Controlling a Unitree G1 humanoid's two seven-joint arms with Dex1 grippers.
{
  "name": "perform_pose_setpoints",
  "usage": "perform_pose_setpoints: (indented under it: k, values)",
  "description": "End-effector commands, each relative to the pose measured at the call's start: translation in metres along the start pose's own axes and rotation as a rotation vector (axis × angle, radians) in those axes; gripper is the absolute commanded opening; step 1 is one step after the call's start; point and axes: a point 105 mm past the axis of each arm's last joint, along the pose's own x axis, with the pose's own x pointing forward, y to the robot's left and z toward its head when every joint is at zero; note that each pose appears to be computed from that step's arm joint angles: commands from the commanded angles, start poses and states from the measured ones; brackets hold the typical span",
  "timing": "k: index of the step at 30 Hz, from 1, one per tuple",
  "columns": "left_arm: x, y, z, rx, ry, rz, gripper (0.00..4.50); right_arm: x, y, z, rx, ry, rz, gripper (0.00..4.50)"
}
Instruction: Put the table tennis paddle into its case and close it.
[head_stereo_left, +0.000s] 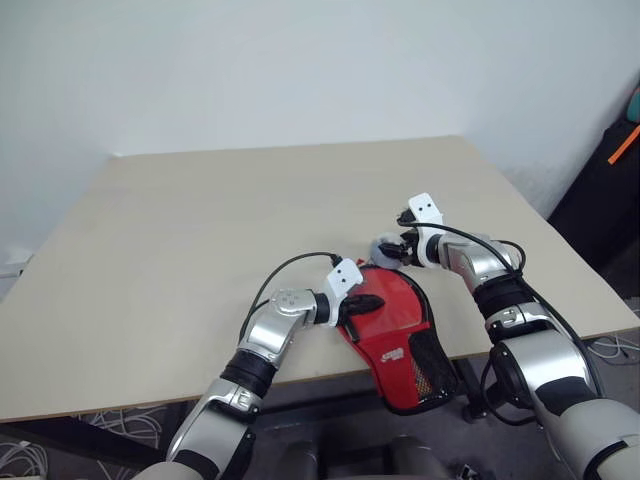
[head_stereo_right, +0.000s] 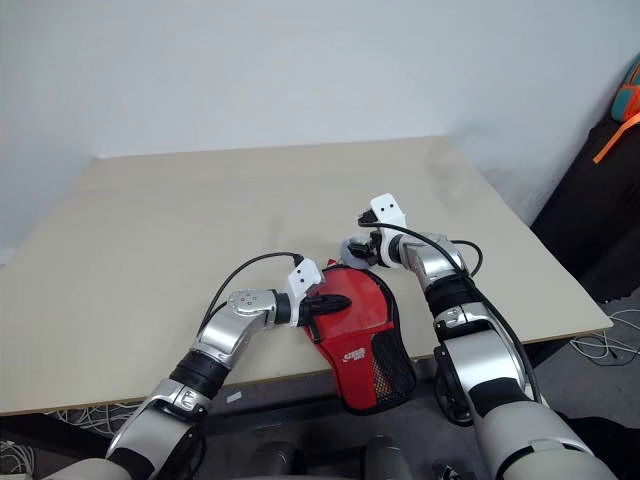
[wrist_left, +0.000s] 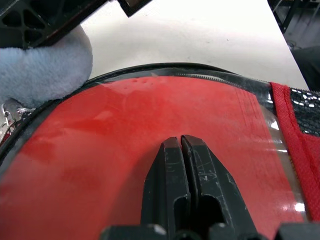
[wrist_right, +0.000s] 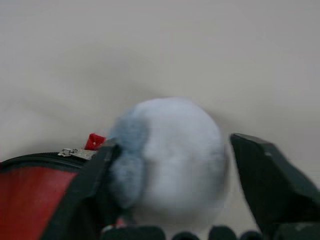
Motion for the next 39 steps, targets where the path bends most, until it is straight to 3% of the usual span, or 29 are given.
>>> perform_pose_setpoints:
  k: [1,6,8,24,39]
  values:
    - [-0.003,0.0,-0.021,-0.015,0.081,-0.001,0.0,-0.001,-0.001,-0.002,-0.017,0.015,-0.006,1.77]
    - [-0.005,-0.001,-0.023,-0.015,0.089,-0.01,0.0,0.0,0.004,-0.003,-0.029,0.026,0.016,0.25]
    - [-0.006,0.0,-0.025,-0.021,0.094,-0.008,0.0,-0.002,0.002,-0.003,-0.063,0.041,0.018,0.05]
    - [-0.002,0.003,-0.031,0.008,0.102,-0.002,0.0,-0.039,-0.038,0.029,-0.24,0.009,-0.087,0.05]
    - [0.01,-0.004,-0.049,-0.048,0.107,-0.013,0.0,-0.061,-0.051,0.028,-0.249,0.018,-0.119,0.05]
